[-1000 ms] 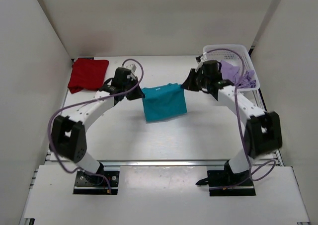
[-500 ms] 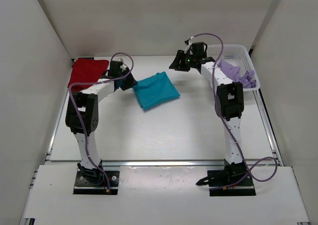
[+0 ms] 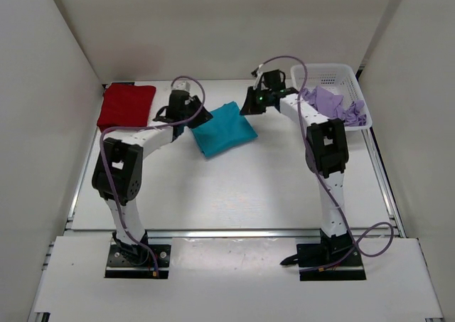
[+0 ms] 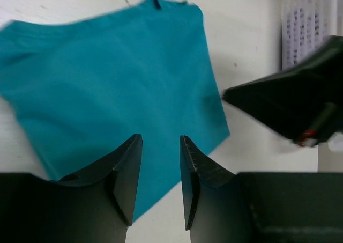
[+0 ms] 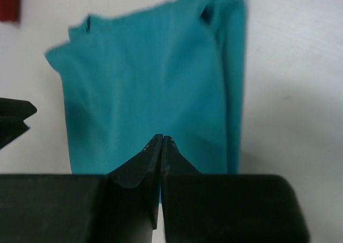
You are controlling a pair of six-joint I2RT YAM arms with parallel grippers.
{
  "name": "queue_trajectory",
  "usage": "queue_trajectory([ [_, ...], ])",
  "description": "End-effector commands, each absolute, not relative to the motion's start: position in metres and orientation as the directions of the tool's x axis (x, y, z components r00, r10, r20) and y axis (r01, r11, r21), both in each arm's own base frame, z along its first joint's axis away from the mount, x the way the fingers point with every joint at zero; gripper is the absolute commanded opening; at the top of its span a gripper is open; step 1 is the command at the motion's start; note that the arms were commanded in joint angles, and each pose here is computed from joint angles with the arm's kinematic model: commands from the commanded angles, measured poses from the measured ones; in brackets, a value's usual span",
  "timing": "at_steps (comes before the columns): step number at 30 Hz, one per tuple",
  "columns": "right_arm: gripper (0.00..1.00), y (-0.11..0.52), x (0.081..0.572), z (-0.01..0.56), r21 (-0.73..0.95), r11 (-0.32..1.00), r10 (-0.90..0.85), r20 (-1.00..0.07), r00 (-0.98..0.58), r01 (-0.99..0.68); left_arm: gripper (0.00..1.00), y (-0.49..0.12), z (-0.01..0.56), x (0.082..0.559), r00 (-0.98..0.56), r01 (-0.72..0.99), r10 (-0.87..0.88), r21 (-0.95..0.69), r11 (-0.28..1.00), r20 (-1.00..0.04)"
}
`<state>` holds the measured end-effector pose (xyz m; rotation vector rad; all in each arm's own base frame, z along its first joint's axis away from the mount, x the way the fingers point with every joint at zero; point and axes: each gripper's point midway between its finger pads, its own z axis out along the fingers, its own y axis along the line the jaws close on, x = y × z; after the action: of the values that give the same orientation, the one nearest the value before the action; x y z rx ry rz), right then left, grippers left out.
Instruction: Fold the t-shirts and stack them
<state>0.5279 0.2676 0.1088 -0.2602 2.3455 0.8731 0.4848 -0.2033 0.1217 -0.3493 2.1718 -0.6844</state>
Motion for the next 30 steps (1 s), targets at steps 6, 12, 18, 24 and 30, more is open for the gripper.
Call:
queue_trajectory([
  [6, 0.0, 0.275, 0.507, 0.063, 0.525, 0.777, 0.008, -0.561, -0.828, -0.348, 0.46, -0.178, 0.061, 0.485, -0.672, -0.111, -0.502, -0.597, 0.795, -0.544],
  [12, 0.0, 0.273, 0.497, 0.044, 0.533, 0.779, 0.019, -0.546, -0.837, -0.33, 0.5, -0.147, 0.036, 0.485, -0.67, -0.179, -0.561, -0.627, 0.758, -0.486],
  [18, 0.0, 0.273, 0.495, 0.045, 0.536, 0.776, 0.009, -0.538, -0.843, -0.334, 0.55, -0.146, 0.052, 0.484, -0.663, -0.151, -0.575, -0.667, 0.73, -0.479],
  [24, 0.35, 0.287, 0.49, 0.097, 0.533, 0.746, 0.001, -0.601, -0.799, -0.399, 0.67, -0.147, 0.064, 0.451, -0.627, -0.123, -0.591, -0.685, 0.718, -0.507],
  [30, 0.45, 0.297, 0.471, 0.136, 0.533, 0.716, -0.006, -0.64, -0.768, -0.45, 0.78, -0.165, 0.039, 0.442, -0.68, -0.141, -0.598, -0.724, 0.675, -0.425],
])
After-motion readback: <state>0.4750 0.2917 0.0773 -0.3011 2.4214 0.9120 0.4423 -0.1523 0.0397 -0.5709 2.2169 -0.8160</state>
